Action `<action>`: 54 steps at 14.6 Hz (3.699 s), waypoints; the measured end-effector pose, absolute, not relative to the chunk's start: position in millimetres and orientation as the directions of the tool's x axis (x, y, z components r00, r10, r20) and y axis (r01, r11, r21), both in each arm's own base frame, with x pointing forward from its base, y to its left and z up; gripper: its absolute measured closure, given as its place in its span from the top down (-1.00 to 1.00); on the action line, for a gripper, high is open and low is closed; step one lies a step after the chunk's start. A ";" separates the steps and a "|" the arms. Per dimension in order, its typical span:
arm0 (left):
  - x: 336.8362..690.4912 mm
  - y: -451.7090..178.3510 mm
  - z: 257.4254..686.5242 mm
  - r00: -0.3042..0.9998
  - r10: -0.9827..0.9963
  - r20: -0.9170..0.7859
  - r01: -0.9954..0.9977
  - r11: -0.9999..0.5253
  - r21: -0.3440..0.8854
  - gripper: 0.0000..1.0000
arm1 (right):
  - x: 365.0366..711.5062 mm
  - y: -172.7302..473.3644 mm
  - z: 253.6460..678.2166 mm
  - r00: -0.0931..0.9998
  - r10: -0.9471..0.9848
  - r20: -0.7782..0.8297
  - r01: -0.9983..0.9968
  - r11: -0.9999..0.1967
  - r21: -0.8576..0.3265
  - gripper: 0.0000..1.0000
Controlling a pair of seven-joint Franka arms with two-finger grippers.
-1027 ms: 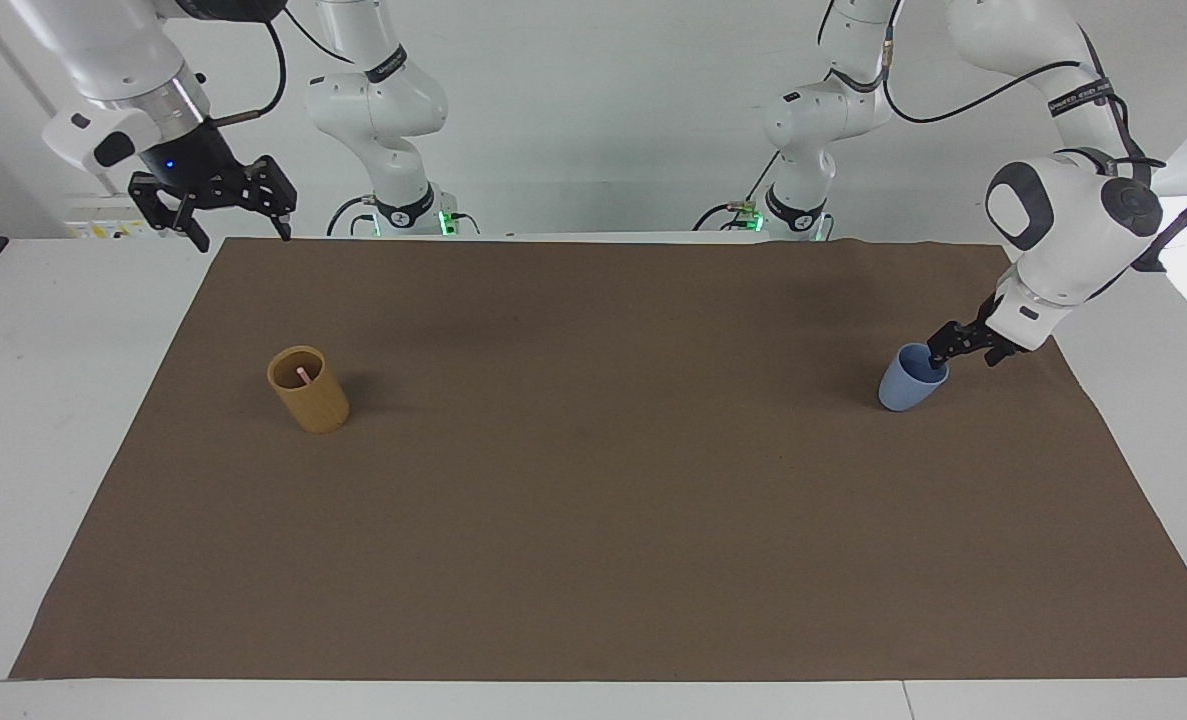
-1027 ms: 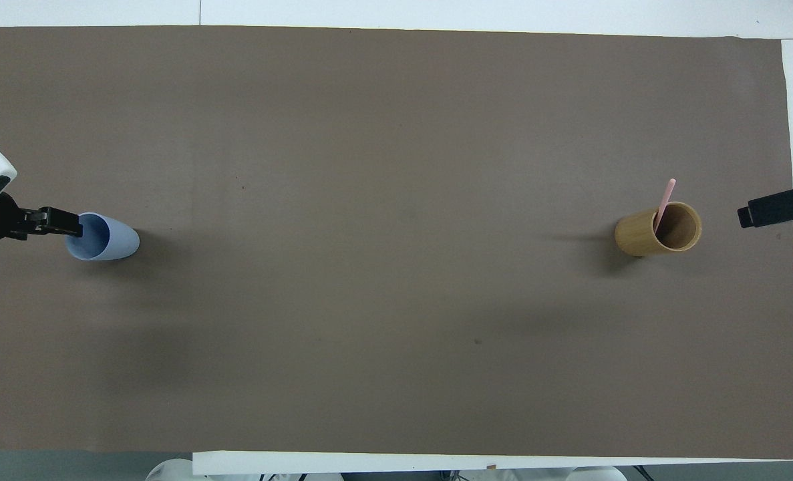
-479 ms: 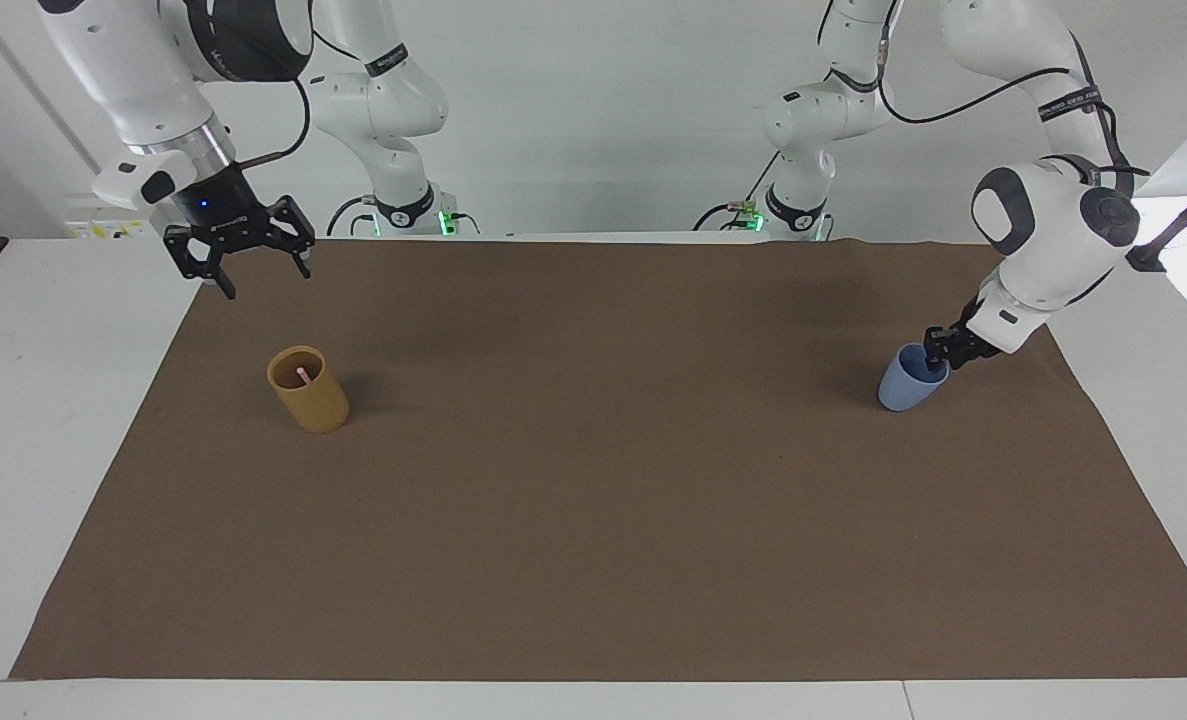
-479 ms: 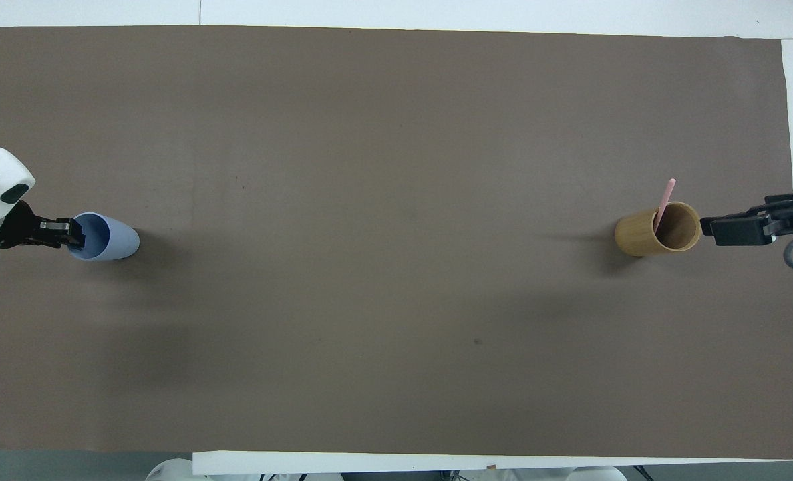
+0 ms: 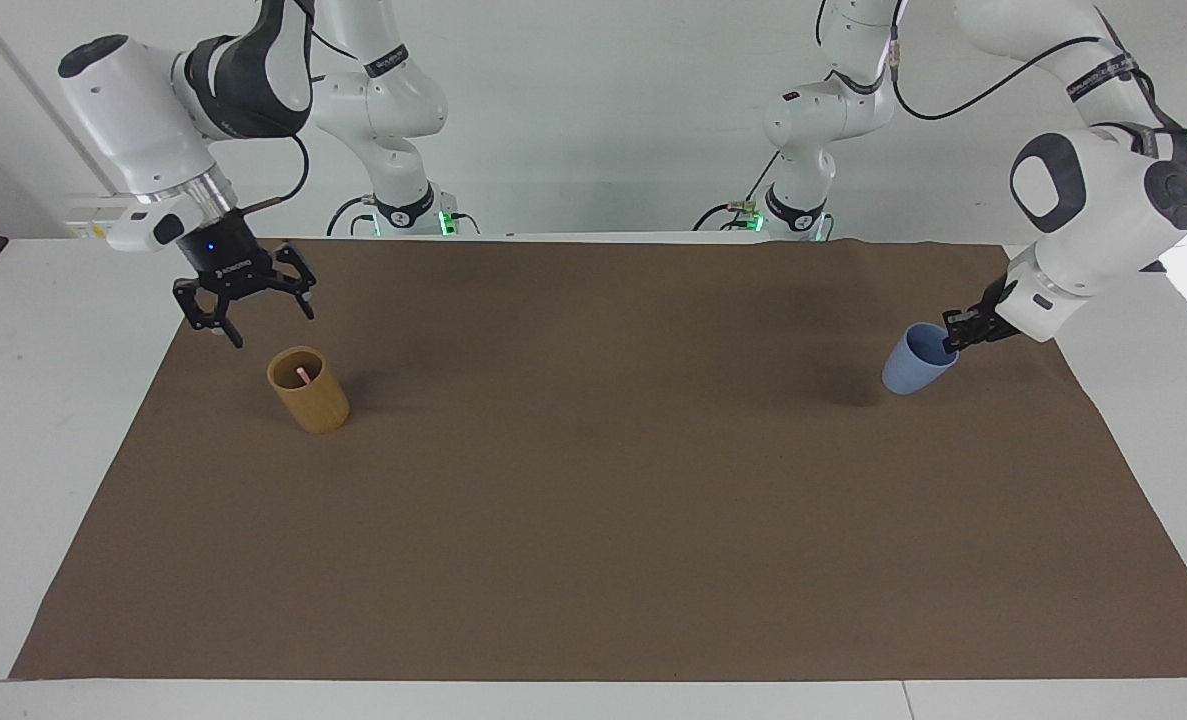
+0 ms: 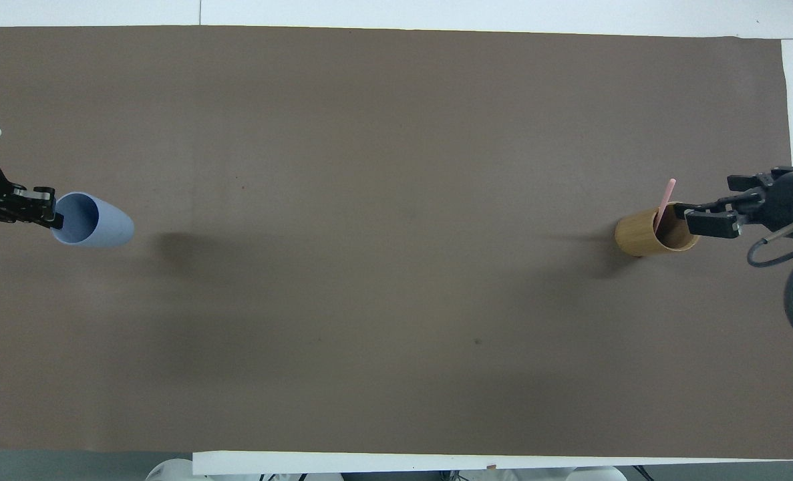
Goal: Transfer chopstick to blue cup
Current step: 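Move the blue cup toward the table center with the left gripper, then release the cup with the left gripper while the right gripper lifts the chopstick, then carry the pink chopstick over the blue cup with the right gripper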
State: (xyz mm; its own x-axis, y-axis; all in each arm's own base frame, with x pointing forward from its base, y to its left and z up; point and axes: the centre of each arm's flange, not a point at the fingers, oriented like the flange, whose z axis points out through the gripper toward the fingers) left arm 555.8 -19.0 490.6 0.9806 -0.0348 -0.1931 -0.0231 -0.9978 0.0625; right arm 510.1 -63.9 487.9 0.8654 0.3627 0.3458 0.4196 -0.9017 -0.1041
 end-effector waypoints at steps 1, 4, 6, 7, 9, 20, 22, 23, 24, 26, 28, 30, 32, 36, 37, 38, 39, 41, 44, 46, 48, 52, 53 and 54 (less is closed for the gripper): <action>555.0 -58.1 502.4 0.981 -0.016 -0.195 -0.006 -0.999 0.050 -0.93 | 515.9 -63.4 478.3 0.864 0.360 0.353 0.419 -0.901 -0.108 0.99; 524.3 -202.2 522.0 0.983 0.055 -0.176 0.056 -0.998 -0.002 -0.93 | 525.1 -64.4 455.2 0.847 0.399 0.351 0.458 -0.884 -0.099 0.93; 488.6 -281.3 523.5 0.983 0.084 -0.161 0.081 -0.996 -0.026 -0.93 | 522.0 -67.4 443.4 0.836 0.431 0.340 0.487 -0.868 -0.099 0.84; 471.0 -312.8 520.4 0.984 0.095 -0.151 0.091 -0.995 -0.031 -0.93 | 519.4 -70.6 438.8 0.834 0.440 0.334 0.495 -0.863 -0.099 0.74; 440.6 -364.5 500.5 0.985 0.121 -0.119 0.119 -0.993 -0.023 -0.93 | 516.3 -75.6 433.8 0.834 0.444 0.328 0.498 -0.861 -0.101 0.59; 395.4 -456.2 401.6 0.978 0.189 -0.086 0.191 -0.981 0.019 -0.93 | 518.0 -65.4 431.8 0.825 0.452 0.340 0.506 -0.858 -0.087 -0.02; 391.5 -455.1 389.4 0.978 0.189 -0.086 0.192 -0.981 0.024 -0.93 | 518.6 -61.1 431.9 0.821 0.458 0.341 0.512 -0.854 -0.086 -0.10; 389.0 -456.2 388.1 0.979 0.186 -0.084 0.188 -0.982 0.028 -0.93 | 518.8 -59.8 431.9 0.820 0.459 0.342 0.514 -0.854 -0.086 -0.22; 387.0 -458.2 388.4 0.979 0.183 -0.086 0.187 -0.982 0.032 -0.93 | 518.8 -59.8 431.8 0.820 0.459 0.342 0.514 -0.854 -0.086 -0.22; 384.4 -459.9 387.2 0.979 0.183 -0.093 0.187 -0.982 0.035 -0.58 | 518.8 -59.9 431.7 0.820 0.458 0.342 0.513 -0.854 -0.086 -0.46; 384.4 -459.3 386.0 0.978 0.185 -0.095 0.189 -0.981 0.034 -0.16 | 518.7 -60.4 431.7 0.821 0.458 0.342 0.512 -0.854 -0.086 -0.58; 385.2 -458.8 386.1 0.977 0.191 -0.100 0.195 -0.980 0.038 0.31 | 519.0 -63.2 433.3 0.822 0.453 0.346 0.508 -0.857 -0.083 -0.79; 387.4 -457.8 388.4 0.971 0.208 -0.116 0.215 -0.975 0.052 0.79 | 520.7 -64.2 439.2 0.818 0.453 0.354 0.508 -0.858 -0.077 -0.81; 412.0 -440.6 425.2 0.960 0.248 -0.128 0.256 -0.966 0.045 1.00 | 525.2 -64.1 475.3 0.803 0.464 0.374 0.527 -0.846 -0.080 -0.81; 419.1 -432.7 444.8 0.959 0.251 -0.129 0.258 -0.965 0.043 1.00 | 525.5 -64.9 490.7 0.799 0.470 0.376 0.536 -0.840 -0.089 -0.81; 426.4 -421.5 466.3 0.961 0.247 -0.121 0.255 -0.966 0.050 1.00 | 525.5 -65.9 510.7 0.792 0.478 0.379 0.547 -0.831 -0.095 -0.81; 436.8 -402.8 490.0 0.966 0.236 -0.102 0.243 -0.968 0.065 1.00 | 525.5 -67.2 536.8 0.780 0.494 0.384 0.563 -0.822 -0.088 -0.81; 461.9 -346.8 529.0 0.978 0.197 -0.066 0.202 -0.975 0.088 1.00 | 524.1 -69.9 593.5 0.752 0.530 0.392 0.592 -0.804 -0.047 -0.81; 501.6 -231.6 561.5 0.993 0.108 -0.049 0.112 -0.990 0.088 1.00 | 518.9 -53.3 664.1 0.762 0.502 0.408 0.568 -0.822 -0.049 -0.81; 521.4 -162.4 570.0 0.997 0.075 -0.034 0.078 -0.993 0.093 1.00 | 519.0 -14.1 686.5 0.796 0.455 0.399 0.520 -0.851 -0.067 -0.81; 534.4 -111.7 577.6 1.000 0.018 -0.004 0.019 -0.996 0.083 1.00 | 520.1 44.1 689.5 0.842 0.396 0.365 0.454 -0.887 -0.085 -0.81; 543.0 -83.5 603.1 0.991 -0.131 0.026 -0.128 -0.987 -0.095 1.00 | 505.4 168.2 685.0 0.906 0.260 0.335 0.309 -0.946 -0.101 -0.81; 543.7 -82.2 606.3 0.991 -0.133 0.024 -0.129 -0.986 -0.105 1.00 | 499.2 191.0 685.6 0.913 0.227 0.339 0.281 -0.953 -0.117 -0.81; 545.3 -77.5 607.3 0.992 -0.124 0.024 -0.121 -0.987 -0.106 1.00 | 493.7 210.0 686.3 0.918 0.196 0.345 0.256 -0.957 -0.138 -0.81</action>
